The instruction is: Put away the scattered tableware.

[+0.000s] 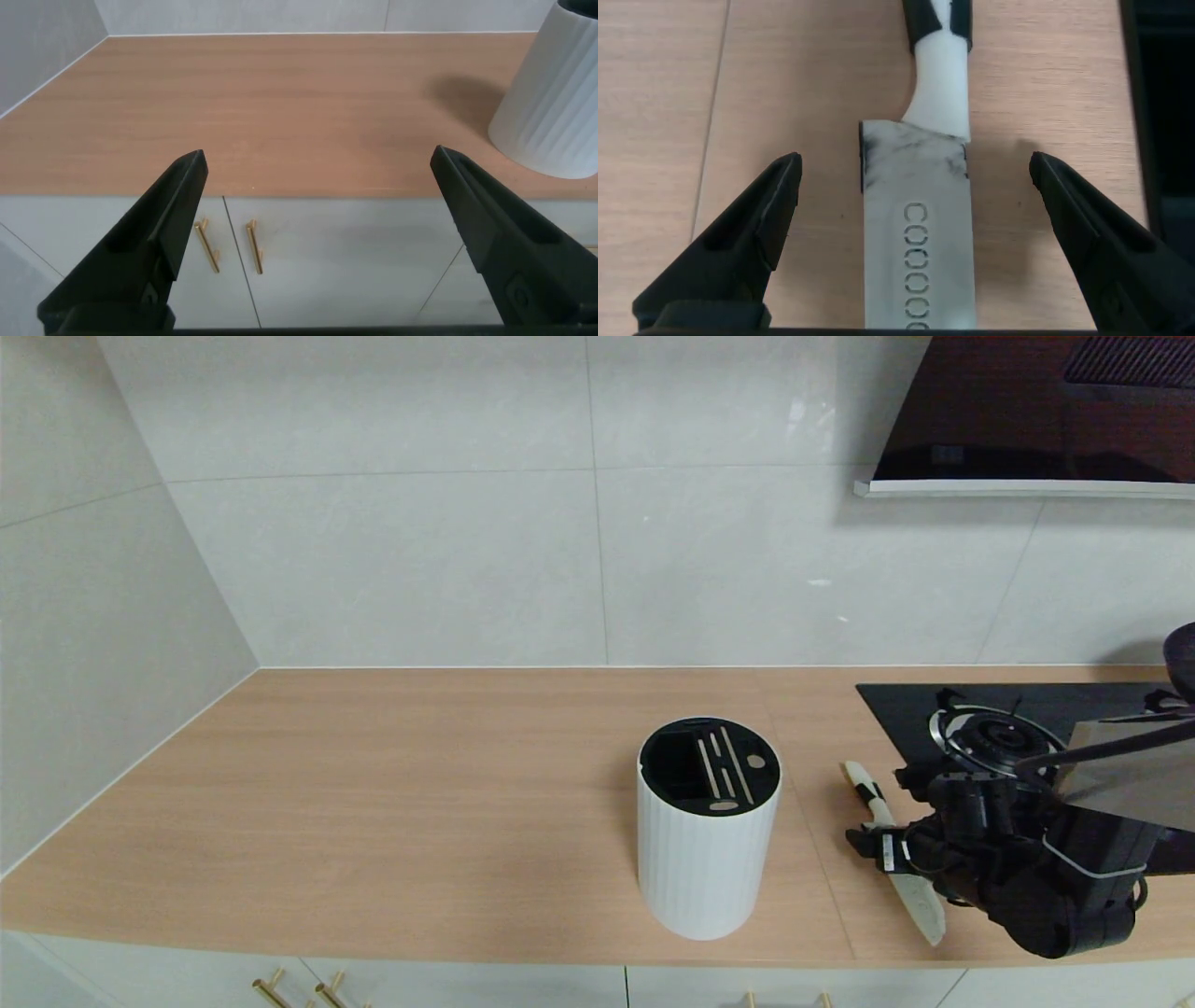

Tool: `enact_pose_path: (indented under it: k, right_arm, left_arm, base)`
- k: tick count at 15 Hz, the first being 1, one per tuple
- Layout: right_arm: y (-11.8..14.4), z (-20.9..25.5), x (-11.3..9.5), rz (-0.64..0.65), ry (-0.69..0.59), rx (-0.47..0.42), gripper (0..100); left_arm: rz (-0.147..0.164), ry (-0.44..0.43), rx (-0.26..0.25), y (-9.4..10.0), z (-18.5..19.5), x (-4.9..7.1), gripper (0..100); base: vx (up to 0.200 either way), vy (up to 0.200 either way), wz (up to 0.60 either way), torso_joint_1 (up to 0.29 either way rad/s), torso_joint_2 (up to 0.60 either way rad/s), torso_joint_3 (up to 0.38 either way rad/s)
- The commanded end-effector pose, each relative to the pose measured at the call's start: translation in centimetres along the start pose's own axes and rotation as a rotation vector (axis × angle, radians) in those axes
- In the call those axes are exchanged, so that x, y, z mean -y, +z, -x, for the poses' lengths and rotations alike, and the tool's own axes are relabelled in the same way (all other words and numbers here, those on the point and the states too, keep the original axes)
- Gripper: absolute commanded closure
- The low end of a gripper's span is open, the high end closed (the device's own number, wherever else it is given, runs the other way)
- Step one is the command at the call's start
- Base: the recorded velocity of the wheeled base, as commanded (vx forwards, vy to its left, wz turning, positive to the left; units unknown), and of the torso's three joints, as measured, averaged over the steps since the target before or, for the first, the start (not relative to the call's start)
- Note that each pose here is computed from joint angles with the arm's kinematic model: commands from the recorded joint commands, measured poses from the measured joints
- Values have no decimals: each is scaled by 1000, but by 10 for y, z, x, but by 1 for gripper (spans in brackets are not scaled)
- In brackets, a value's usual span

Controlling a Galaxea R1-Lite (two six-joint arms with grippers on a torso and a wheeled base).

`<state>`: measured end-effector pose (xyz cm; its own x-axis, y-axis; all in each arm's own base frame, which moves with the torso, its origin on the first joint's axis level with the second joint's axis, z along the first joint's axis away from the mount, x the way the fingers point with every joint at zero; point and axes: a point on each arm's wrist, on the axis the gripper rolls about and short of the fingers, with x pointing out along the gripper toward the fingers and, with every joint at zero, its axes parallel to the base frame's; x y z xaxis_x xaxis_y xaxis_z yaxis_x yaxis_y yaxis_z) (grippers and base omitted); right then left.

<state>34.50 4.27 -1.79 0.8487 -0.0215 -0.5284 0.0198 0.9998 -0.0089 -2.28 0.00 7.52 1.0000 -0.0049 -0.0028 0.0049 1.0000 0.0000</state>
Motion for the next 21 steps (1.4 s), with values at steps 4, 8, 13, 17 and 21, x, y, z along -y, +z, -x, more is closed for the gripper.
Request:
enact_pose_path:
  k: [4,8,13,17,21]
  right_arm:
    - [-1,-6,0,-1,-29,3,0]
    - [-2,-6,0,-2,-29,0,100]
    - [-4,-7,-1,0,-27,-6,100]
    - [1,-4,-1,-6,-27,11,100]
    - [43,31,3,-87,-14,162,100]
  left_arm:
    - [0,0,0,0,0,0,0]
    - [0,0,0,0,0,0,0]
    - [0,0,0,0,0,0,0]
    - [0,0,1,0,0,0,0]
    - [-3,0,0,0,0,0,0]
  base:
    - [0,0,0,0,0,0]
    - [0,0,0,0,0,0]
    - [0,0,0,0,0,0]
    - [0,0,0,0,0,0]
    - [0,0,0,0,0,0]
